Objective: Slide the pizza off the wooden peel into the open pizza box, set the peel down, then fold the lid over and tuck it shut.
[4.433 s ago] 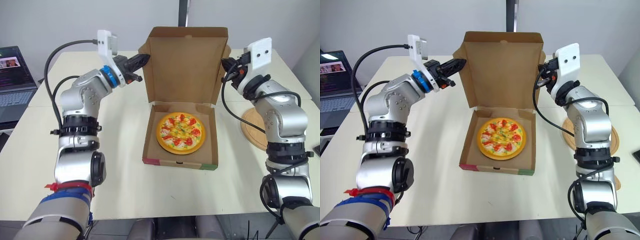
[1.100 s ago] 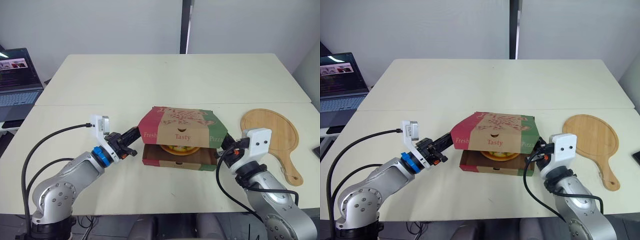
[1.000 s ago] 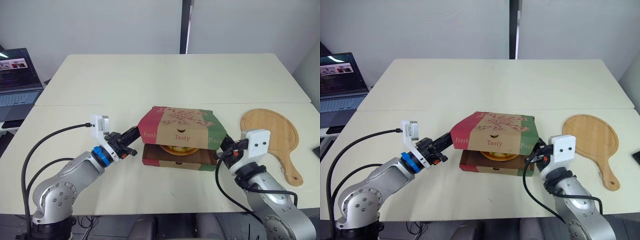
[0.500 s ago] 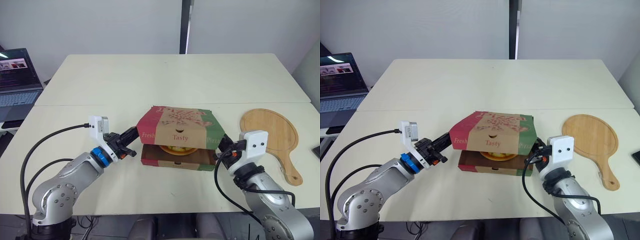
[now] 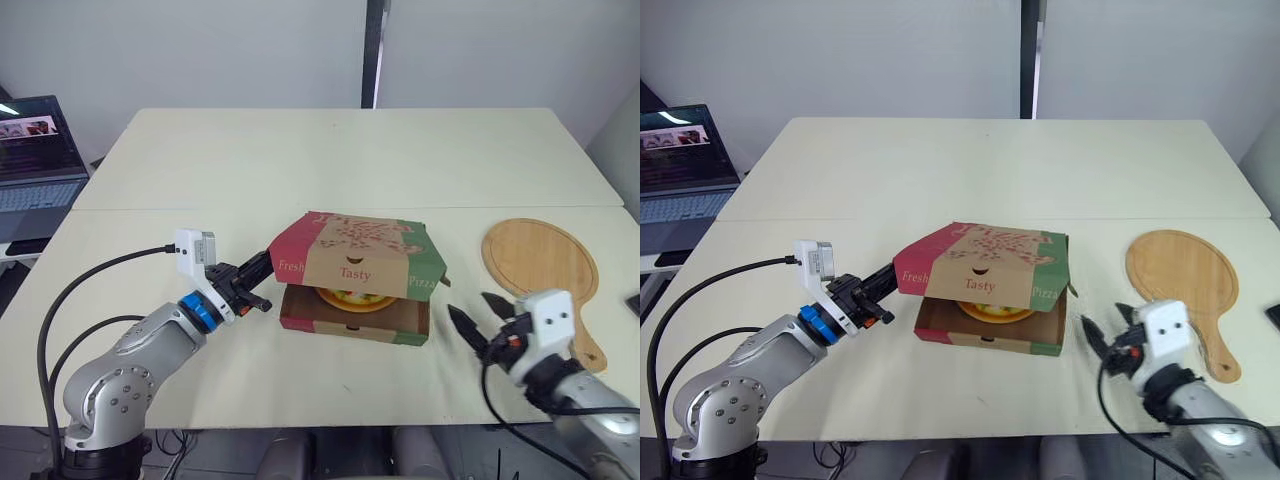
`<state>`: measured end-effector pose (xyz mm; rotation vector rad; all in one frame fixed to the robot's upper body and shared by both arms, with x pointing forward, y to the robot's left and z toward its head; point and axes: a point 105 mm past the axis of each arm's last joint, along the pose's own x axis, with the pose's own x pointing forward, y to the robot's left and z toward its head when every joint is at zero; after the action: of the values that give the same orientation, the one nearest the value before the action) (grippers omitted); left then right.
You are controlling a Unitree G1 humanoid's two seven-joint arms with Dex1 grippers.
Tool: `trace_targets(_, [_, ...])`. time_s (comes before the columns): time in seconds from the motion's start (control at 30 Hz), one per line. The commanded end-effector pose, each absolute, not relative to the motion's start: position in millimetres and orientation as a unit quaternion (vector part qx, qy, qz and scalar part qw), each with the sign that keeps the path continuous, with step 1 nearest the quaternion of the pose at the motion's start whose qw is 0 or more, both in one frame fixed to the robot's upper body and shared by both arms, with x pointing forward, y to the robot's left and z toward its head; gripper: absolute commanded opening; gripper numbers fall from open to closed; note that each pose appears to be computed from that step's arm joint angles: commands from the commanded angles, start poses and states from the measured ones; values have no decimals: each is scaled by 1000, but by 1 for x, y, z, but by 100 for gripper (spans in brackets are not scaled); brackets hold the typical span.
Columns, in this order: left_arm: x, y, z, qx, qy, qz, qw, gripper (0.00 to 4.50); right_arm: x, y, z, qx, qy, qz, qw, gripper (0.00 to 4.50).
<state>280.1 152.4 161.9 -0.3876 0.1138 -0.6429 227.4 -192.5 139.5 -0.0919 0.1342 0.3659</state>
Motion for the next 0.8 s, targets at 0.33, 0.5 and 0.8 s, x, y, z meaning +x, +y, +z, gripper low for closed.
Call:
trace_targets(0.33, [276,142,173,-165,38,-342,924,0,261,-150,210,-73,-6,325,943,3])
trace_targets(0.5, [273,143,174,-178,34,-349,920,0,262,-134,208,-74,2,358,931,3])
trace_targets(0.8, [245,158,162,-146,94,-405,898,177,264,-131,203,-83,14,377,922,0])
